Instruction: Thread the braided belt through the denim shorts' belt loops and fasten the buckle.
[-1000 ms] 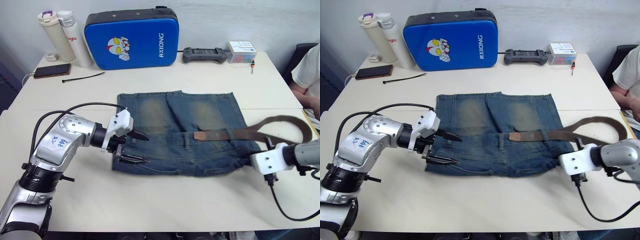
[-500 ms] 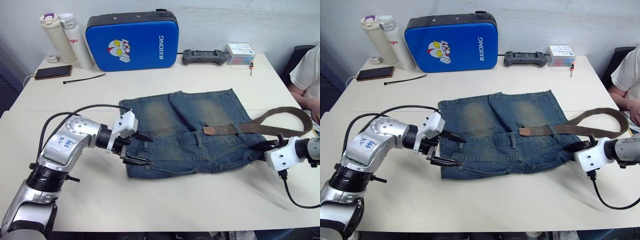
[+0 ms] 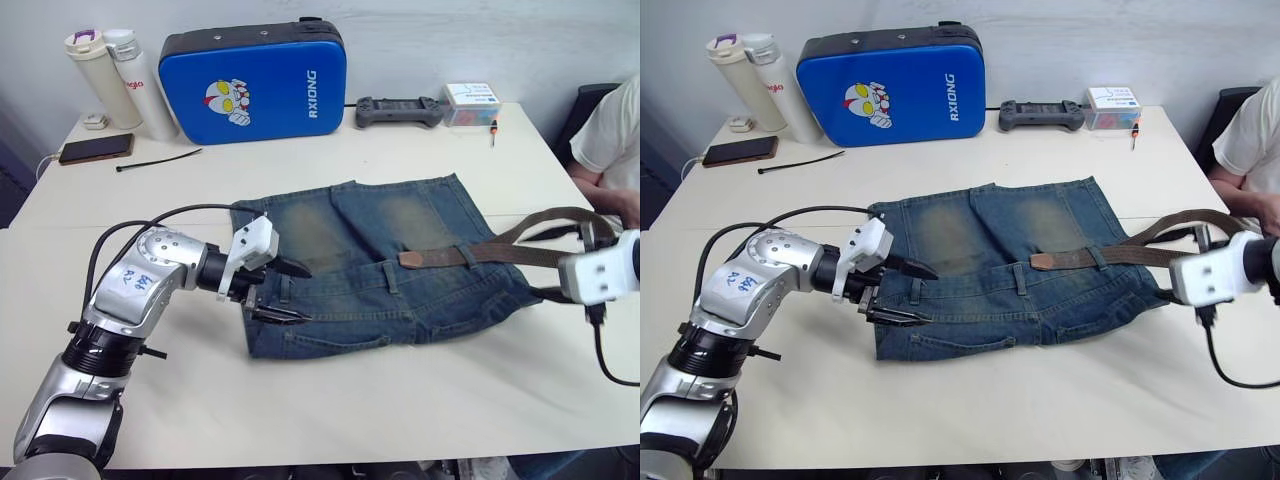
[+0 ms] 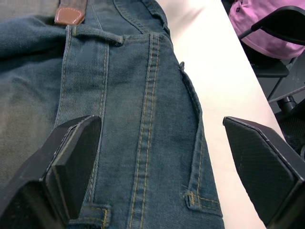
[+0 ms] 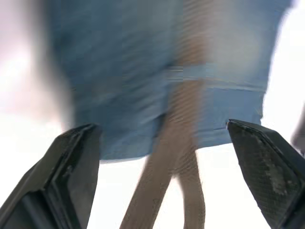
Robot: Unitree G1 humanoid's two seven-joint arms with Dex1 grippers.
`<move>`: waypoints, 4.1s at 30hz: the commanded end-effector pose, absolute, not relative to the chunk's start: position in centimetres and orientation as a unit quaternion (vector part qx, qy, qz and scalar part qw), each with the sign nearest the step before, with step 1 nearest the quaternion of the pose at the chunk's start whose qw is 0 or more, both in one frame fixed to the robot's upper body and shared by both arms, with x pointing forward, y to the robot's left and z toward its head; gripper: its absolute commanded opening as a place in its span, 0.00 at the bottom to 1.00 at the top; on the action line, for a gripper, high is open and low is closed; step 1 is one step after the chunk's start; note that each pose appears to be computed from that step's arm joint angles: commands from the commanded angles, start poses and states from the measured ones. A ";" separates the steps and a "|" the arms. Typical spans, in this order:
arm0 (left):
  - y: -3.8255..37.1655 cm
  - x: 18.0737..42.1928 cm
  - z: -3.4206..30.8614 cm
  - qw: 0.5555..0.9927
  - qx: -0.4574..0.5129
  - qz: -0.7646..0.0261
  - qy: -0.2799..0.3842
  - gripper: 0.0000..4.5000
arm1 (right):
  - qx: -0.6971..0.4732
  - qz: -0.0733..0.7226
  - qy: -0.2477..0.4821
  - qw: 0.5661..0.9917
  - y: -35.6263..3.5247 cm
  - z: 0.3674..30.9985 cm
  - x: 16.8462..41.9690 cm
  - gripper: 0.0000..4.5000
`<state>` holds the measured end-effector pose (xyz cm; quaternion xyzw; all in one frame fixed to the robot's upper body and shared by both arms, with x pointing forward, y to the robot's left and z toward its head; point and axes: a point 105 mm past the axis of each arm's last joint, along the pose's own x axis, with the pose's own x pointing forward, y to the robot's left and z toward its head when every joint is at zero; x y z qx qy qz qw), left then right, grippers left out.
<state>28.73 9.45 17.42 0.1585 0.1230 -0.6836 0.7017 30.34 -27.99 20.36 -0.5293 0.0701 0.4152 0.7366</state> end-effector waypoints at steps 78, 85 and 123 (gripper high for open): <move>10.9 30.0 21.4 0.801 0.133 -0.581 0.056 1.00 | 0.604 0.048 0.131 0.784 -17.5 12.6 32.2 0.01; 10.9 29.8 21.4 0.801 0.133 -0.580 0.059 1.00 | 0.620 0.099 0.112 0.770 -17.0 13.8 31.0 0.01; 10.4 30.0 21.3 0.792 0.143 -0.591 0.060 1.00 | 0.526 0.259 0.136 0.799 -12.1 11.6 29.8 0.01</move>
